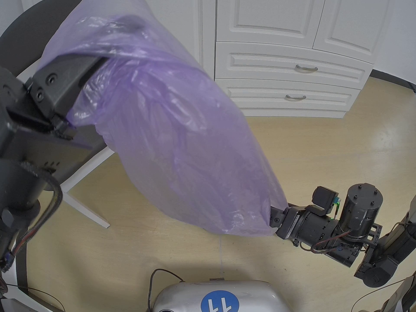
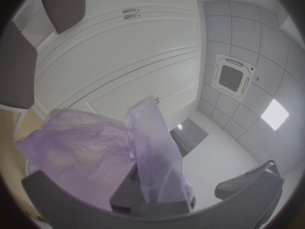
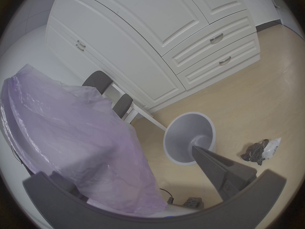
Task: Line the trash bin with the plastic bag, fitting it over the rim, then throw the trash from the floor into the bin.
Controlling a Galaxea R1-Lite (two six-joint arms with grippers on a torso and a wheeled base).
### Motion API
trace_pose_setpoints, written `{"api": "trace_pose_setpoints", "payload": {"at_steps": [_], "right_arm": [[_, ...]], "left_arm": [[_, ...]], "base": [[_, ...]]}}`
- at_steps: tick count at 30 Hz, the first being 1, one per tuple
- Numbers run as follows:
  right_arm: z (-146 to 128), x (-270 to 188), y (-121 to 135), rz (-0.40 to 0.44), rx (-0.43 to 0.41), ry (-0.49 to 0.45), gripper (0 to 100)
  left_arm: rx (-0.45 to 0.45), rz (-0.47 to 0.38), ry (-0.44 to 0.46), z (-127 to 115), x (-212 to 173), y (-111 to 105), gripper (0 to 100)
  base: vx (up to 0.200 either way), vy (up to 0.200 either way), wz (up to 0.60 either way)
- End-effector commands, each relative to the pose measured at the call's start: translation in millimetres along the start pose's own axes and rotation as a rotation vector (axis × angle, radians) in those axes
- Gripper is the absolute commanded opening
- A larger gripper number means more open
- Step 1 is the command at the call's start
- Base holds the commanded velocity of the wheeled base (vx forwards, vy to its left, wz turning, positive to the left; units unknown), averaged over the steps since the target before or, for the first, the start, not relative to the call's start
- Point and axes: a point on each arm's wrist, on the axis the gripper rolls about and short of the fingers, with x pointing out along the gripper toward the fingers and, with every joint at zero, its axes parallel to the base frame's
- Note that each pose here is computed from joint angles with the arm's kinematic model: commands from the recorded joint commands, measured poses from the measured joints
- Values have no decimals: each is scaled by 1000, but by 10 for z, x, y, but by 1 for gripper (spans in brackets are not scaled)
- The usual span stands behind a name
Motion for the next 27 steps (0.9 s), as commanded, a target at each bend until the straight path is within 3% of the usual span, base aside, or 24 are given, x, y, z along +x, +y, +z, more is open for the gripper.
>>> {"api": "trace_pose_setpoints", "payload": {"at_steps": [1,9,14,27], "right_arm": [[-35,26,0,1,5,12,100],[-106,97,77,85,87,-53,100],[-275,139,-4,55,77,0,100],[-299,159,-17,50,79,8,100]], "left_arm": [[-1,3,5,-15,7,7,0],[-12,-14,-9,-55,34,21,0],[-15,-27,-26,-56,43,21,0],[-20,-39,-38,-31,28,-7,0]], "base": [[0,0,0],[0,0,0],[0,0,0],[0,0,0]]}}
